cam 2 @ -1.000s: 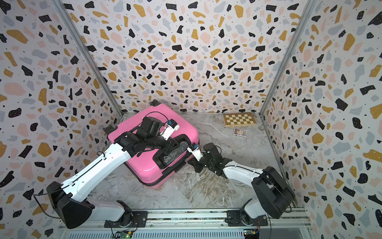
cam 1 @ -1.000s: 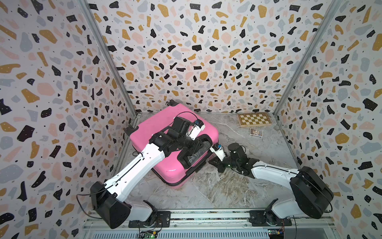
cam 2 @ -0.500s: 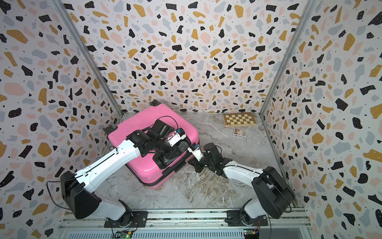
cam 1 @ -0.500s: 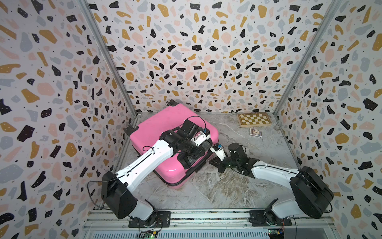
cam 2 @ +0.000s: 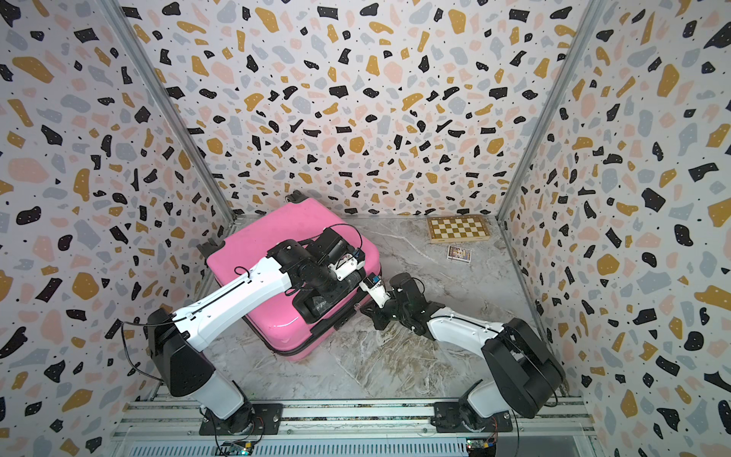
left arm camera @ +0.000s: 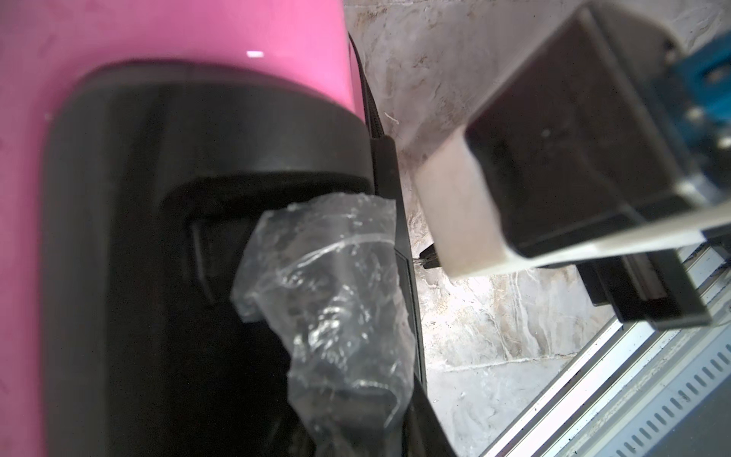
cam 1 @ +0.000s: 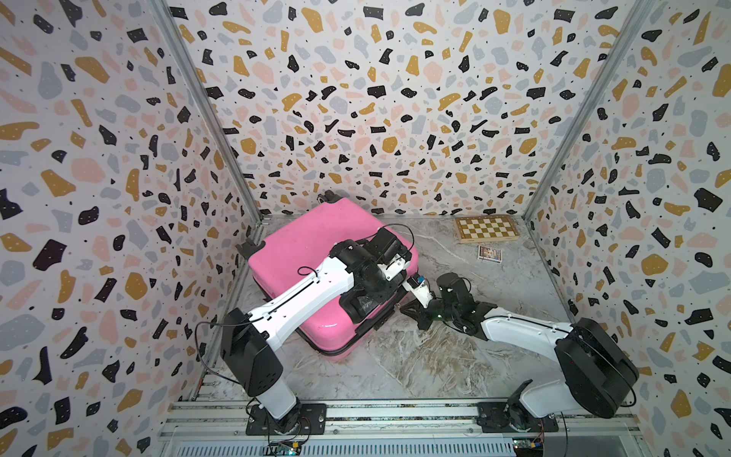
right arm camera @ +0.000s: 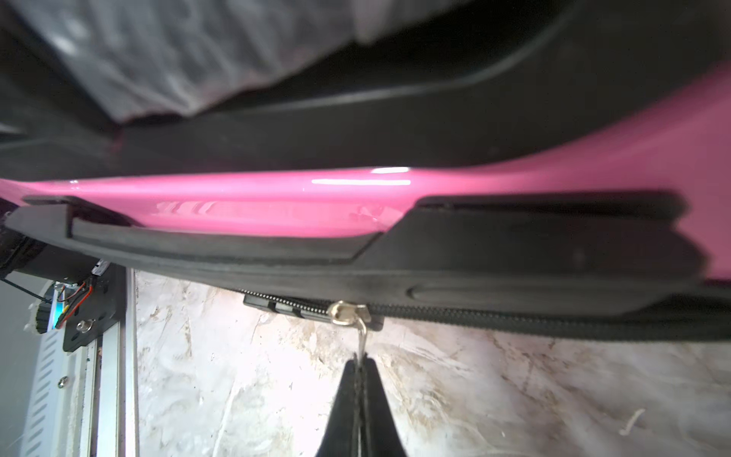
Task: Close the suitcase zippers
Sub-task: Zip the zipper on the suitcase.
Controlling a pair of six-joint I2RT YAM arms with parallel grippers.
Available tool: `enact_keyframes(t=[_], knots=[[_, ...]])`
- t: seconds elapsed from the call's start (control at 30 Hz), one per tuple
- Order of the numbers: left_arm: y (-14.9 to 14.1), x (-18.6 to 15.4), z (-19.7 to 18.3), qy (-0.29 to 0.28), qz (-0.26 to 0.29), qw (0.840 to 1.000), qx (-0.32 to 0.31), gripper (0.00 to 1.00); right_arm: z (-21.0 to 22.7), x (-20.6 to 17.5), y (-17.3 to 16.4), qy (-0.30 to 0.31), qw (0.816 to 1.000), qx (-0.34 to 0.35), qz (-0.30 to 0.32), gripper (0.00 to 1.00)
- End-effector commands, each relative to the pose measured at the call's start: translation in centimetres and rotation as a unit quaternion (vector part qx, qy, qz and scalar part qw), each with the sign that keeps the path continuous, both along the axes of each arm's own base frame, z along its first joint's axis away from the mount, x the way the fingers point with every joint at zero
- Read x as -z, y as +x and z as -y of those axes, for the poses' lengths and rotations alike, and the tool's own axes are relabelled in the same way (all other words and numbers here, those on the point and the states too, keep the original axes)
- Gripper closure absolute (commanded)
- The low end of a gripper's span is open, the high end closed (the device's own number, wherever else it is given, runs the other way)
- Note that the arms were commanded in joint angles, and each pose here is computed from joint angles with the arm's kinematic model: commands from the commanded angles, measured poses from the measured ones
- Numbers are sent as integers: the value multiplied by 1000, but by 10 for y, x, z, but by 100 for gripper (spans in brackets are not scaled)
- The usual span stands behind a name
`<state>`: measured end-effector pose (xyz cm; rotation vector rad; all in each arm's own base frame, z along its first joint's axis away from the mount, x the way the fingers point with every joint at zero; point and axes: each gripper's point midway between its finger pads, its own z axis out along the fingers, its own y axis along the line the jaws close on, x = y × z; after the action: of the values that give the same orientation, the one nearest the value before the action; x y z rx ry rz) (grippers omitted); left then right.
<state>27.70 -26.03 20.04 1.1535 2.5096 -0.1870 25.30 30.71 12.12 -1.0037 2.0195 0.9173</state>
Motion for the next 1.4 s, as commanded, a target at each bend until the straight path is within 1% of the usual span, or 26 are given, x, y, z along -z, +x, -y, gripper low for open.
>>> enact_keyframes(t=[0.0,0.03,0.07,0.23,0.47,0.53,0.67,0.97,1.1,1.37], knots=[[20,22,-17,62,19,998,-20,96,0,-20,-5,17,999,-11,30,100],[24,19,-13,52,25,998,-21,99,-2,-22,-8,19,999,-19,34,100],[27,16,-8,43,29,998,-20,100,-4,-23,-11,21,999,-23,37,100],[46,1,12,4,57,998,-28,100,-14,-27,-25,28,997,-53,47,100],[75,-16,28,-18,86,995,-51,100,-26,-31,-37,35,994,-82,56,100],[86,-24,32,-33,92,993,-65,100,-29,-32,-40,37,994,-88,59,100],[101,-33,42,-69,89,991,-77,100,-33,-33,-45,40,992,-98,62,100],[138,-32,59,-117,75,984,-112,100,-46,-37,-66,47,987,-134,71,100],[154,-31,60,-122,80,981,-131,100,-51,-36,-74,46,985,-147,73,100],[175,-34,59,-148,83,972,-163,100,-58,-33,-88,44,982,-170,75,100]])
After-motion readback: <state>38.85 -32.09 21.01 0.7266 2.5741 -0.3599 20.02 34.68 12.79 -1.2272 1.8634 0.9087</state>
